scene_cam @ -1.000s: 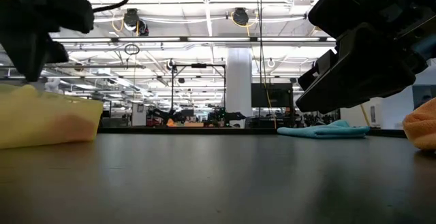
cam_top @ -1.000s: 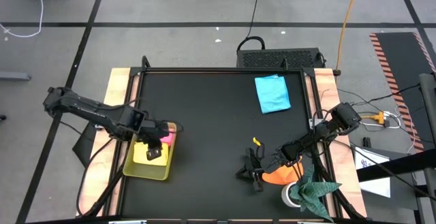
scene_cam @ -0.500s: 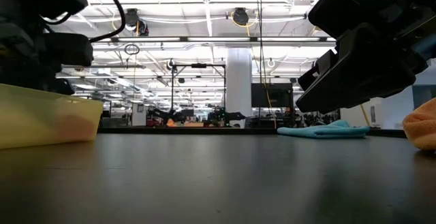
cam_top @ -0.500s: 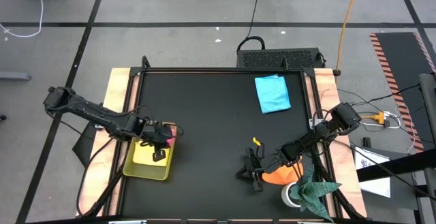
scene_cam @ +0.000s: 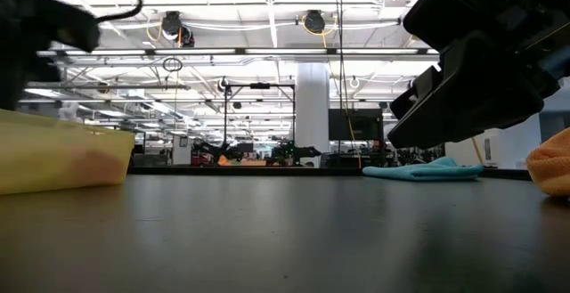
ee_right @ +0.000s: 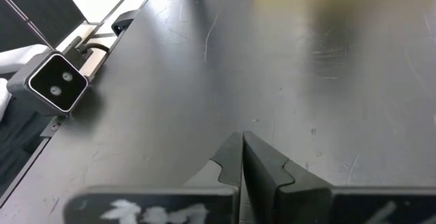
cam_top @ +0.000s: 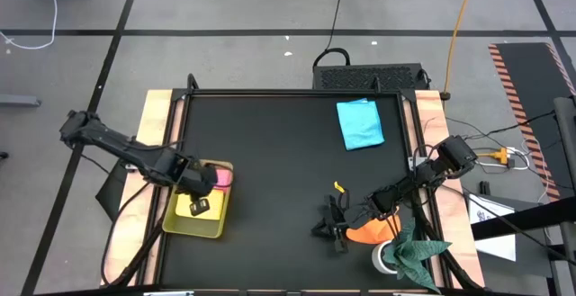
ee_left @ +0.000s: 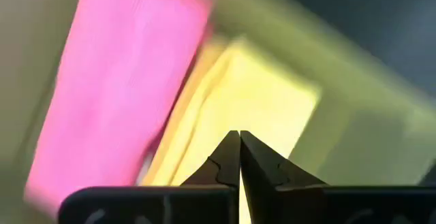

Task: Fold microfiber towels
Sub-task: Put the yellow microfiber towel into the yellow bin

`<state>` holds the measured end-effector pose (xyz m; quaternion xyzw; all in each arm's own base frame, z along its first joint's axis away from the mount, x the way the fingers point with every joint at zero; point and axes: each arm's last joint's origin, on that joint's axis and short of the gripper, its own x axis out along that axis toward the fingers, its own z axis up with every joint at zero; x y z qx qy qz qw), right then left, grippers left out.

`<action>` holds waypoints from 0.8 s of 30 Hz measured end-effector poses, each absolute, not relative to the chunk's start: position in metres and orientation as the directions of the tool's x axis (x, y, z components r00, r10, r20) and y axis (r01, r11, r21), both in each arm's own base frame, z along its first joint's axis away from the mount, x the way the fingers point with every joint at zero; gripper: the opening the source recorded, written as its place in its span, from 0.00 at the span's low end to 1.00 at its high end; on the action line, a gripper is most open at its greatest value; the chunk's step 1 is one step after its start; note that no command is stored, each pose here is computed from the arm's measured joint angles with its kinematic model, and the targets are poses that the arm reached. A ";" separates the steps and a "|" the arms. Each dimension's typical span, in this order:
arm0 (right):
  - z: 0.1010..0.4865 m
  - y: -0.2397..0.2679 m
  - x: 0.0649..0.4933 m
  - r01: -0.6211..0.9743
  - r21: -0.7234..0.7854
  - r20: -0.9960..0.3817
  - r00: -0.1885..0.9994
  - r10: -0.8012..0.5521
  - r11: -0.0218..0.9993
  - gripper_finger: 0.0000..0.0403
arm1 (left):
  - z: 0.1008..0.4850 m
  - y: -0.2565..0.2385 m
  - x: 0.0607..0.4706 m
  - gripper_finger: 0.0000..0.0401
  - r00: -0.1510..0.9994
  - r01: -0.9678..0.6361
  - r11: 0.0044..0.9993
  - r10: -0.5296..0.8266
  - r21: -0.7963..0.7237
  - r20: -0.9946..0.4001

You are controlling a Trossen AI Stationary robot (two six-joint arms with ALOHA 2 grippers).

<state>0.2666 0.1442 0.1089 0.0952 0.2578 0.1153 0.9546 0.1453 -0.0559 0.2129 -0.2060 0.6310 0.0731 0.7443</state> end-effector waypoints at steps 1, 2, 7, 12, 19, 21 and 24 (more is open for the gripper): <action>0.109 0.144 0.266 -0.170 0.240 -0.473 0.839 0.269 0.956 0.01 | 0.212 -0.056 0.140 0.04 0.144 -0.401 0.897 -0.139 -0.186 -0.980; 0.108 0.144 0.266 -0.169 0.242 -0.475 0.838 0.268 0.956 0.01 | 0.210 -0.056 0.134 0.04 0.088 -0.430 0.889 -0.133 -0.158 -0.987; 0.108 0.144 0.266 -0.165 0.243 -0.481 0.835 0.266 0.956 0.01 | 0.192 -0.058 0.122 0.01 -0.009 -0.454 0.884 -0.130 -0.112 -0.991; 0.108 0.144 0.266 -0.165 0.244 -0.479 0.836 0.267 0.956 0.01 | 0.169 -0.052 0.120 0.01 0.022 -0.425 0.902 -0.077 -0.079 -0.997; 0.108 0.144 0.266 -0.166 0.244 -0.479 0.836 0.267 0.956 0.01 | 0.159 -0.046 0.121 0.03 0.020 -0.448 0.886 -0.125 -0.121 -0.992; 0.108 0.144 0.266 -0.166 0.244 -0.479 0.836 0.267 0.955 0.01 | 0.164 -0.047 0.122 0.03 0.004 -0.458 0.876 -0.169 -0.152 -0.986; 0.108 0.144 0.266 -0.166 0.244 -0.479 0.836 0.267 0.955 0.01 | 0.175 -0.050 0.127 0.01 0.015 -0.461 0.862 -0.229 -0.210 -0.973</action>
